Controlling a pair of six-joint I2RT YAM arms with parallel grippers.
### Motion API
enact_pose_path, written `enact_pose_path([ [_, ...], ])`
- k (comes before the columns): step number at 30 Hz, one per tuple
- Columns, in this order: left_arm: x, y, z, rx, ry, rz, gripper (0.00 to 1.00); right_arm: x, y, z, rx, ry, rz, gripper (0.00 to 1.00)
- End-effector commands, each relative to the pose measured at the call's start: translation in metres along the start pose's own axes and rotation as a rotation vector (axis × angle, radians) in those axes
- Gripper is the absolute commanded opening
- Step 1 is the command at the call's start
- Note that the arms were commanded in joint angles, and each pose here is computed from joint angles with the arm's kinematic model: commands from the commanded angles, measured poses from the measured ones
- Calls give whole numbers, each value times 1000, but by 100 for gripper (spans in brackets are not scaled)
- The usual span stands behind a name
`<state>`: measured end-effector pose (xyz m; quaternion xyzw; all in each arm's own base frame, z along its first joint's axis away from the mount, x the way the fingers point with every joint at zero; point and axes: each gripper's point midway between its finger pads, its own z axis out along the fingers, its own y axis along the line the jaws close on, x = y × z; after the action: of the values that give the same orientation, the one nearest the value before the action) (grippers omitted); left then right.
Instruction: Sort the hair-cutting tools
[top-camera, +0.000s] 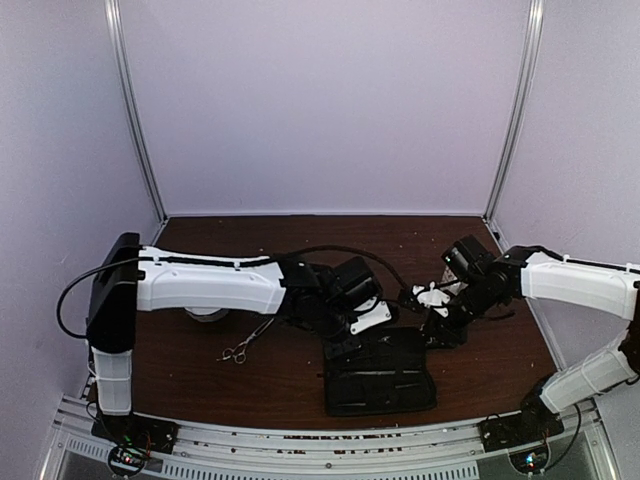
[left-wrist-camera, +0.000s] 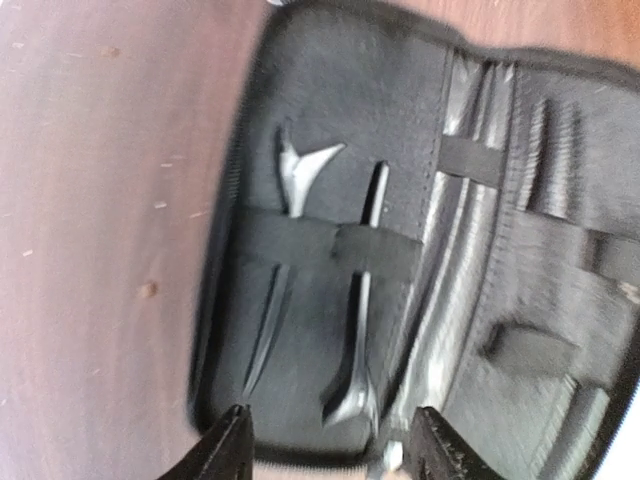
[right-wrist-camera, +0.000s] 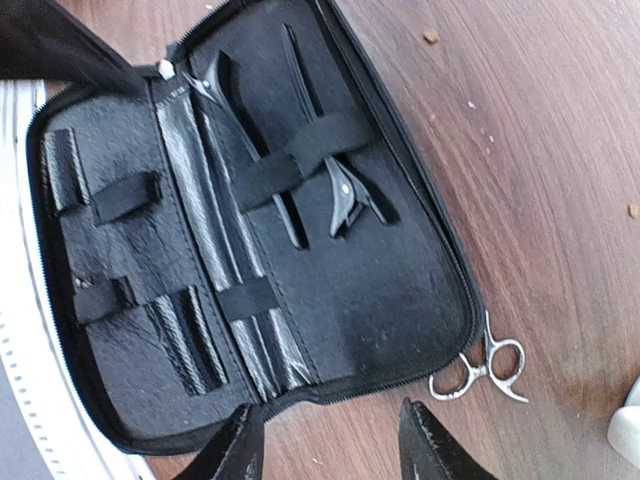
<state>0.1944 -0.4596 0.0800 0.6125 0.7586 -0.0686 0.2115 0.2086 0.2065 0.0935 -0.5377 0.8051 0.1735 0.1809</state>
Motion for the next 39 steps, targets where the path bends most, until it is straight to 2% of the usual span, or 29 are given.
enact_pose_path([
  [1,2,6,-25,8,-52,-84,52,19,-7,1,41,55,6,48],
  [5,22,-3,-15,76,-18,-125,39,28,-12,3,59,89,6,49],
  [9,26,-2,-3,95,-30,-143,37,37,-14,10,64,118,2,54],
  [15,26,-5,22,129,-3,-141,32,49,-10,21,13,188,19,55],
  [31,1,-8,49,164,-52,-133,29,60,0,41,-88,244,58,53],
  [36,-3,-8,51,168,-59,-135,29,58,0,41,-88,238,58,53],
  [39,0,-8,50,160,-52,-138,33,58,0,40,-86,235,60,53],
])
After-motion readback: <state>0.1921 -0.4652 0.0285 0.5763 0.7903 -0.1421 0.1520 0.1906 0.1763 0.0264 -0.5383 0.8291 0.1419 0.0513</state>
